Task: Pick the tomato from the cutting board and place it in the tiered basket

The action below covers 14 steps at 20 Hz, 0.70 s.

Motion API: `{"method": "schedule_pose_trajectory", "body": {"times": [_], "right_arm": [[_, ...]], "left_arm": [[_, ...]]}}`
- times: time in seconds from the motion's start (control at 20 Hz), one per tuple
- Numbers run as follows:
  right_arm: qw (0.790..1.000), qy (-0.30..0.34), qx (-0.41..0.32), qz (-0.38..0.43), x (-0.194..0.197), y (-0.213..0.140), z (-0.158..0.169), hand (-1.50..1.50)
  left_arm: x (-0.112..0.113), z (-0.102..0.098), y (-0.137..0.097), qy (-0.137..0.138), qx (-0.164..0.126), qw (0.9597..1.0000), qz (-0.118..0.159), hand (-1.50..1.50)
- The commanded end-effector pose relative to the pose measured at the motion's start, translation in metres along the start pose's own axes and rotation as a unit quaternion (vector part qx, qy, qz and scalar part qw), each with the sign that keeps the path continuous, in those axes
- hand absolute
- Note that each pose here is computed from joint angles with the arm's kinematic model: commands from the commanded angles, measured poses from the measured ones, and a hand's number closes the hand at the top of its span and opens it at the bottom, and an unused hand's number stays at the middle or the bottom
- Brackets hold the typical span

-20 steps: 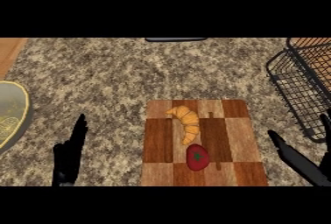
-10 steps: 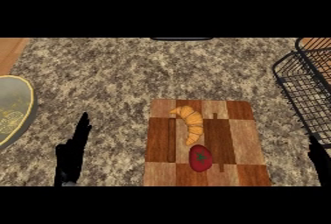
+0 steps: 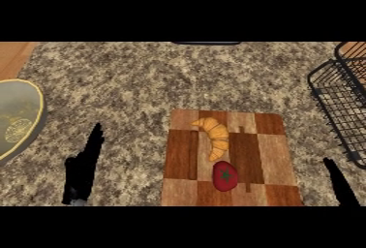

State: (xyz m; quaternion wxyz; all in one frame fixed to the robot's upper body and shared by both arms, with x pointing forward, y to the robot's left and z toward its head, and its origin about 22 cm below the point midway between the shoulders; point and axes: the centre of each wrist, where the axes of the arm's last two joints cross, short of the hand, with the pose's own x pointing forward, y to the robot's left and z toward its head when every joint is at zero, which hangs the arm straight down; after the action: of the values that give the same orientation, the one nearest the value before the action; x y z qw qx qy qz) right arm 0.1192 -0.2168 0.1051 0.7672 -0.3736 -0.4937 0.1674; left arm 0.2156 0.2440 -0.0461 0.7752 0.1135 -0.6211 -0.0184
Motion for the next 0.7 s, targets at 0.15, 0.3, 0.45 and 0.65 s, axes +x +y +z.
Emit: {"method": "schedule_pose_trajectory", "body": {"times": [0.15,0.3,0.45,0.65], "right_arm": [[0.995,0.018,-0.051,0.079,0.052,0.027,0.015,-1.50],[0.990,0.029,-0.042,0.131,0.061,0.056,0.013,-1.50],[0.983,0.059,-0.033,0.171,0.073,0.058,0.009,-1.50],[0.976,0.087,-0.009,0.199,0.086,0.084,0.008,-1.50]], "left_arm": [[-0.006,-0.003,0.001,0.029,0.001,0.9996,-0.001,0.00],[-0.007,0.008,0.001,0.027,0.000,0.9996,-0.006,0.00],[-0.007,0.008,-0.005,0.020,-0.001,0.9998,0.004,0.00],[-0.010,0.009,0.007,0.025,-0.007,0.9997,-0.002,0.00]]}}
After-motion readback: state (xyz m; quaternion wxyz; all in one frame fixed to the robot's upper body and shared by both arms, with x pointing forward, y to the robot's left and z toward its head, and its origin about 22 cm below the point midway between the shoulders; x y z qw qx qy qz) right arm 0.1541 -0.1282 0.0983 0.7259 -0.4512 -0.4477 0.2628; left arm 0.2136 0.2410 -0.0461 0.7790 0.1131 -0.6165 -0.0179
